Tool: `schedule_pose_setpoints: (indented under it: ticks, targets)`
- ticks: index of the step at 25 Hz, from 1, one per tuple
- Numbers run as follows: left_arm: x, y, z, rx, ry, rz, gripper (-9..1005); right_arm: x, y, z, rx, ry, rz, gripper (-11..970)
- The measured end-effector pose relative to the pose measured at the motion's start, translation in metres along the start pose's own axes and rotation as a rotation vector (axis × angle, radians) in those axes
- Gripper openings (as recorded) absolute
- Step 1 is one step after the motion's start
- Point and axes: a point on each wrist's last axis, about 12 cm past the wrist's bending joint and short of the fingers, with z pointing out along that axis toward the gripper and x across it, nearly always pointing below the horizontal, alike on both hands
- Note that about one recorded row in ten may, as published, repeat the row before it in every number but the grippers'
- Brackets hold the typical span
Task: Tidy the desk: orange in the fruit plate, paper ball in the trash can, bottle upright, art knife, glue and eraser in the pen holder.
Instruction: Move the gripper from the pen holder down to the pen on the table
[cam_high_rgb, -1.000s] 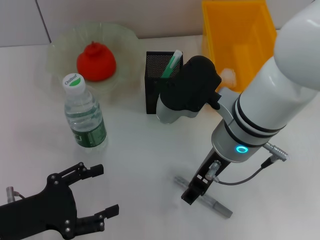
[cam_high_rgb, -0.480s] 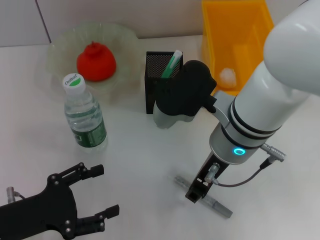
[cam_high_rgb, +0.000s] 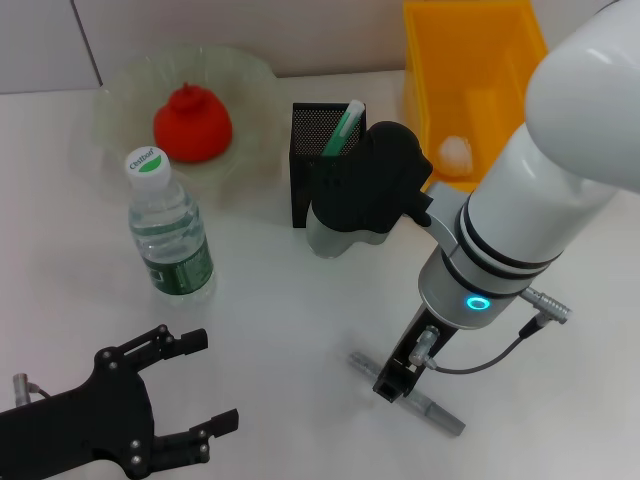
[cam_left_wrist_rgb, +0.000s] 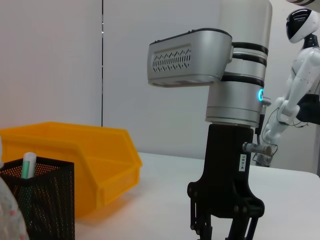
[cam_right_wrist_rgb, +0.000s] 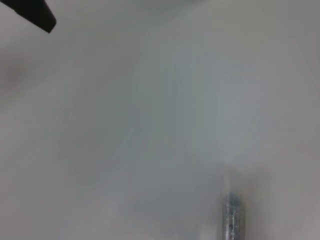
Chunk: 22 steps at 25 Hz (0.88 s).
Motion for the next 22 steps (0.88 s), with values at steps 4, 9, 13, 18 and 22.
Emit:
schedule_pose_setpoints:
  ticks: [4, 9, 13, 18, 22]
  targets:
    - [0.0, 0.0, 0.0, 0.0, 0.0, 0.0, 859, -0.0002, -0.001, 0.0013, 0.001, 0.008, 0.002, 446]
    - [-0.0002, 0.0003, 0.0002, 0.0, -0.001, 0.001, 859, -0.0004, -0.0015, 0.0021, 0.001, 0.013, 0.003, 400]
    - [-0.0005, 0.0005, 0.0008, 0.001, -0.002, 0.003, 859, -0.0003, -0.0014, 0.0027, 0.001, 0.014, 0.003, 384]
    - [-0.0003, 0.0002, 0.0009, 0.001, -0.002, 0.004, 859, -0.0014, 0.0009, 0.0044, 0.001, 0.016, -0.01, 364]
    - [0.0001, -0.0004, 0.0006, 0.001, -0.001, 0.003, 859, -0.0022, 0.0017, 0.0068, -0.003, 0.029, -0.015, 348]
